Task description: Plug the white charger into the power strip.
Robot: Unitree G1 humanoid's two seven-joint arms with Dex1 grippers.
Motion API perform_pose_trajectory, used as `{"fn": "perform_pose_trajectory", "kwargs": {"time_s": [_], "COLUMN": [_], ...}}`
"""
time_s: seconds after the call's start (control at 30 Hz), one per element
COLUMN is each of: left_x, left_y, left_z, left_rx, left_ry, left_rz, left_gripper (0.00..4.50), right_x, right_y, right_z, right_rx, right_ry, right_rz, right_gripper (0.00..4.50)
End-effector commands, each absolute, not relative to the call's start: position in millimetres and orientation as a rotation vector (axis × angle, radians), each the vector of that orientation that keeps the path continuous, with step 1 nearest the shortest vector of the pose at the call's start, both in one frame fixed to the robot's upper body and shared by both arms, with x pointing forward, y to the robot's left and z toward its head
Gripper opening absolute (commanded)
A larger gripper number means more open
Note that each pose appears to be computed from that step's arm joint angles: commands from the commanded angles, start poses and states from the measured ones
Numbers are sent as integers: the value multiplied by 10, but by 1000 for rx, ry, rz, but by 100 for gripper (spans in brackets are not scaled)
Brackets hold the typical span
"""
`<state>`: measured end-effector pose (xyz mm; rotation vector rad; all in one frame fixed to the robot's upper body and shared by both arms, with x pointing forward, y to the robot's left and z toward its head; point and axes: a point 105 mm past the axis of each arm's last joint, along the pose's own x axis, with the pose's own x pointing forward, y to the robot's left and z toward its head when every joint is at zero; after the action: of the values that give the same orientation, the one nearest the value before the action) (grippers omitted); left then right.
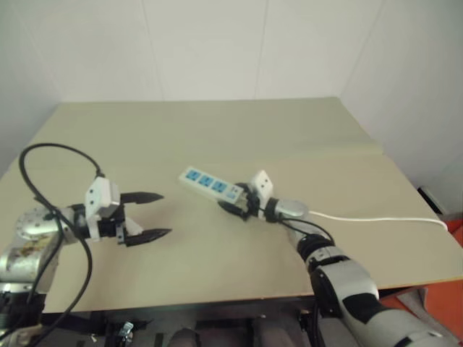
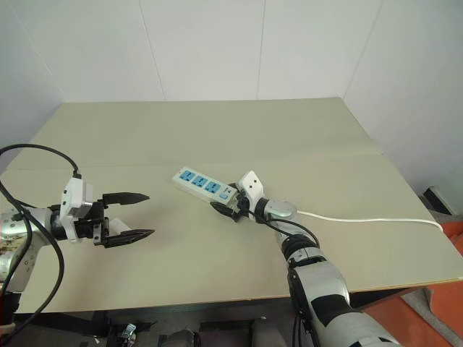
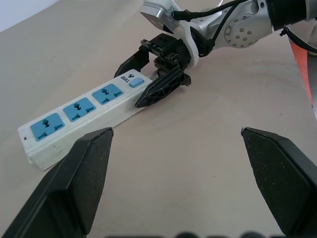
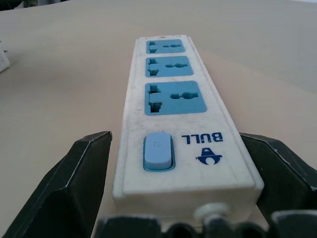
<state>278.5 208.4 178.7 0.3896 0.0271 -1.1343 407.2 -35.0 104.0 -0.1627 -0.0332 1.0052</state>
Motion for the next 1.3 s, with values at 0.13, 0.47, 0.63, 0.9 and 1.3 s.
{"fn": "perform_pose_trajectory", "kwargs": {"time_s": [0.13, 0.47, 0.63, 0.9, 1.3], "left_x": [2769, 2814, 2824, 2889, 3075], "left_y": [2051, 2022, 2007, 2158, 2327], "left_z": [1876, 1861, 1863, 2033, 2221], "left_rx": [416, 409, 406, 457, 607], "left_ry": [-20, -25, -28, -29, 0], "left_rz": [-1139, -1145, -1152, -1147, -1196], "left_gripper": [450, 450, 450, 450, 450], "right_x": [4107, 4116, 4093, 3939, 3340], "right_y": [-337, -415, -434, -503, -814], "right_z": [1168, 1138, 1126, 1137, 1063], "right_rx": [-158, -151, -170, -194, -190], "right_ry": [-81, -73, -82, -129, -81], "right_rz": [993, 973, 983, 1082, 1329], "right_gripper": [447, 341, 342, 342, 342]}}
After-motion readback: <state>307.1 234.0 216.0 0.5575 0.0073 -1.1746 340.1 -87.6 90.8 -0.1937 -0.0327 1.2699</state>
